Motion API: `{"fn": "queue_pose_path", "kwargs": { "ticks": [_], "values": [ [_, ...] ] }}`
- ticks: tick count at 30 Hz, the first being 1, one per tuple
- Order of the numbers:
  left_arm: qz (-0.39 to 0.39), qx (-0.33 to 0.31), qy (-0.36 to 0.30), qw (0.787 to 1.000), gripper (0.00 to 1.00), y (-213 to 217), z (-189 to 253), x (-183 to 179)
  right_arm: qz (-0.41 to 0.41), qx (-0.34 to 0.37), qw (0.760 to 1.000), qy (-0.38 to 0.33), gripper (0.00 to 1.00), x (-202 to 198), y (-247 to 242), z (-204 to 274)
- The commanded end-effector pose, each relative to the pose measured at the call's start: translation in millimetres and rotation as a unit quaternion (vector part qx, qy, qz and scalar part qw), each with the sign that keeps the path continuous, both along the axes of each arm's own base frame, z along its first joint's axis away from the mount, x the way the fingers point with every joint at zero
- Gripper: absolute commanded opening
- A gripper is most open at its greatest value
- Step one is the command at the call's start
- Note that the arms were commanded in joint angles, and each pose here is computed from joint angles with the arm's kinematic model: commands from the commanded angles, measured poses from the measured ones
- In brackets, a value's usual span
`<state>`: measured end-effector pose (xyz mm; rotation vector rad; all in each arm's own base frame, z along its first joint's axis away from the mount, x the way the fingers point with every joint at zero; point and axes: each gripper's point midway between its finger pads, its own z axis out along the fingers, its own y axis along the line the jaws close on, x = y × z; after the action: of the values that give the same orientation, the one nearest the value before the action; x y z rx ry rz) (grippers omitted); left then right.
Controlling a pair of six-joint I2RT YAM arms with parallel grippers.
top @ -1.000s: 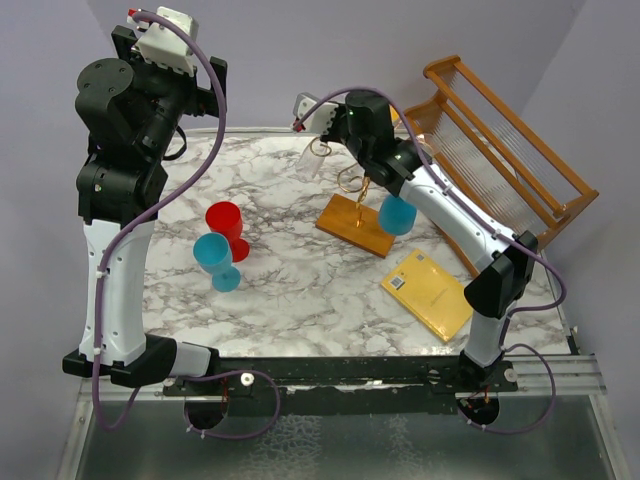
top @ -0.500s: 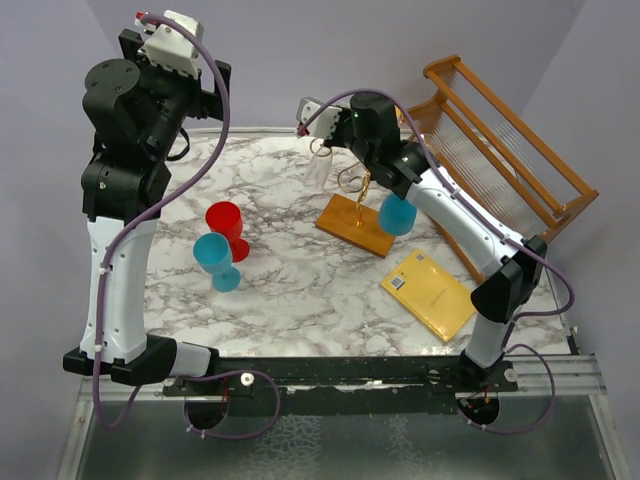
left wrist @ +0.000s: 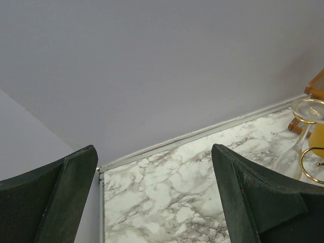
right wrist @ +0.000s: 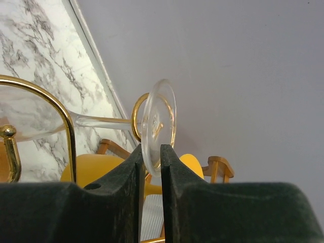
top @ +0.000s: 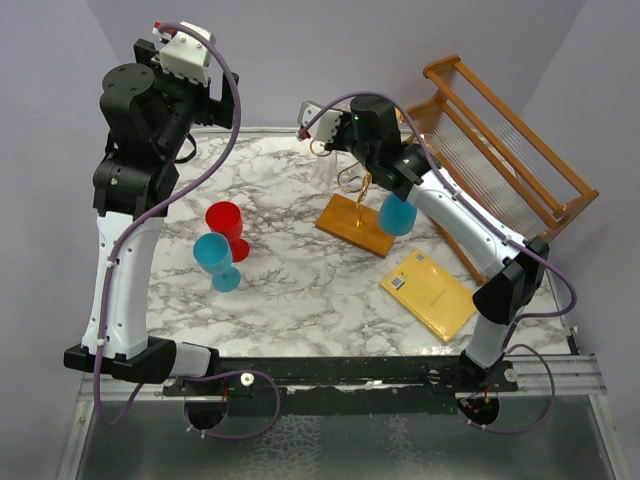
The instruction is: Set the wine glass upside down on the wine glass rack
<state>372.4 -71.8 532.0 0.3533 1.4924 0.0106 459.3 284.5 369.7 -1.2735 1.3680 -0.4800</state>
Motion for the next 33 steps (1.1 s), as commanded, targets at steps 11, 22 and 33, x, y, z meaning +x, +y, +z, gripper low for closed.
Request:
{"fn": "queue_pose_path", "kwargs": {
  "ticks": [11, 22, 33],
  "values": [
    [0.025, 0.016, 0.007, 1.0, 0.99, 13, -28, 1, 0.016, 0.037, 0.999, -0.001, 0.25, -19, -3, 22],
    [0.032, -0.006, 0.135, 0.99, 0.99, 32, -122, 15, 0.014, 0.046, 0.999, 0.002, 0.34, -32, -13, 29],
    [0.035, -0.014, 0.32, 0.947, 0.99, 56, -234, 7, 0.049, 0.104, 0.993, 0.02, 0.42, -74, -26, 54]
  ]
}}
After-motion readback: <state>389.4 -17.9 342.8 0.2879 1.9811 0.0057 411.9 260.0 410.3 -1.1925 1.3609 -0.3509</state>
